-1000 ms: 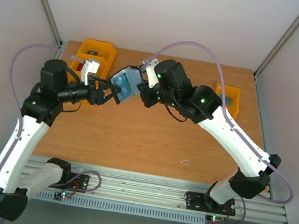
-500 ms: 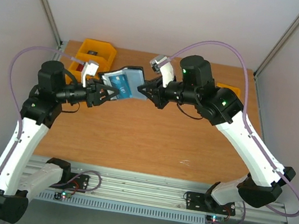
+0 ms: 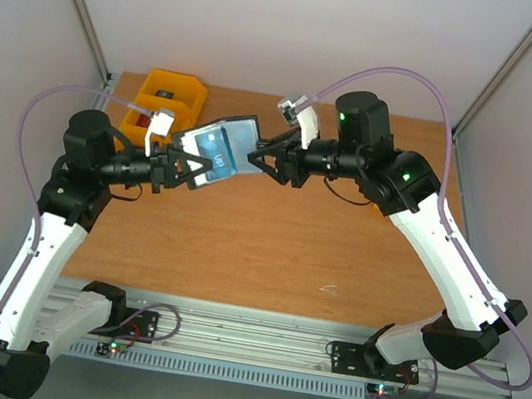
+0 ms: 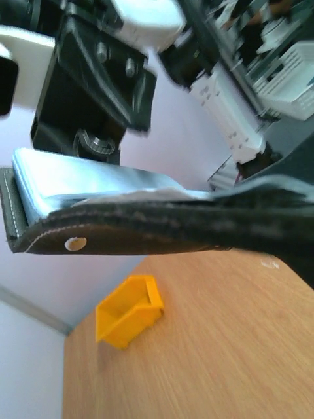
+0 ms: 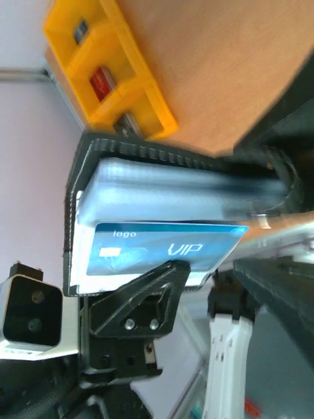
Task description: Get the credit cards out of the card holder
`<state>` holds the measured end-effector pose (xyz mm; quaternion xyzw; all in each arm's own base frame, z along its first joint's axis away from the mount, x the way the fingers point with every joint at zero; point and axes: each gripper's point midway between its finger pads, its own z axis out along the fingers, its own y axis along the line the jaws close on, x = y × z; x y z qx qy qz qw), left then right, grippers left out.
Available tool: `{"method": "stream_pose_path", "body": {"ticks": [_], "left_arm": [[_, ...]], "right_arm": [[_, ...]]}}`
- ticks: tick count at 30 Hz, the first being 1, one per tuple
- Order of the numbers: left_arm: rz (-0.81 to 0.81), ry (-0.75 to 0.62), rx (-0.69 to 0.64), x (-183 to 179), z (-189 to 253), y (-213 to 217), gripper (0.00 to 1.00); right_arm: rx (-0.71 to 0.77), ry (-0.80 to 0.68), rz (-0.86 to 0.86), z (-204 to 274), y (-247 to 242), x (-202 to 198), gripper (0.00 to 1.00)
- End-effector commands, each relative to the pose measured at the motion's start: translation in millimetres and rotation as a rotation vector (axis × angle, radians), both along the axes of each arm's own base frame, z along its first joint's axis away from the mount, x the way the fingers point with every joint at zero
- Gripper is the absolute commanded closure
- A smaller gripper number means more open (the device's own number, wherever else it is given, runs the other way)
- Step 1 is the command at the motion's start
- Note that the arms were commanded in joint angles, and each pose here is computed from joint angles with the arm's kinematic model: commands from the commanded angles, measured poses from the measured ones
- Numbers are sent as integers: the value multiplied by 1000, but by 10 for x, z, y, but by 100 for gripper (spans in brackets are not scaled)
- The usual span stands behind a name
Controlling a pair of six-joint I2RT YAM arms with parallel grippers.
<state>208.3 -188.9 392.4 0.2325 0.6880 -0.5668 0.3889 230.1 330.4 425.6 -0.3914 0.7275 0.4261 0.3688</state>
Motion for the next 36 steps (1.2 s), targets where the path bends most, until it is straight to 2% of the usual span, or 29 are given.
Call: {"method": "stream_pose_path", "body": {"ticks": [1, 5, 7, 9, 11, 15, 18, 21, 29, 36], "left_arm": [[223, 69, 93, 277, -196, 177, 100], [539, 76, 373, 606, -592, 635, 100], [634, 65, 503, 682, -743, 841, 100], [641, 33, 571, 686, -799, 896, 100], [585, 17, 533, 648, -749, 790, 100], [346, -15, 290, 429, -390, 351, 100], [140, -37, 97, 179, -42, 103, 100], [-2, -68, -16, -31, 197, 0, 100], [-175, -205, -65, -390, 420, -45, 100], [-205, -230, -65, -459, 442, -46, 100]], "right_arm": [[-41, -32, -149, 63, -181, 223, 49], [-172, -70, -344, 1, -444, 493, 46], [-174, -71, -340, 24, -451, 468, 47], [-146, -62, -264, 30, -302, 339, 51], [-114, -87, -93, 21, -5, 67, 53], [11, -7, 245, 83, 412, -455, 56], [78, 17, 299, 166, 469, -497, 60], [133, 52, 305, 222, 440, -454, 61], [186, 109, 276, 268, 271, -305, 65], [178, 104, 291, 274, 232, -358, 66]]}}
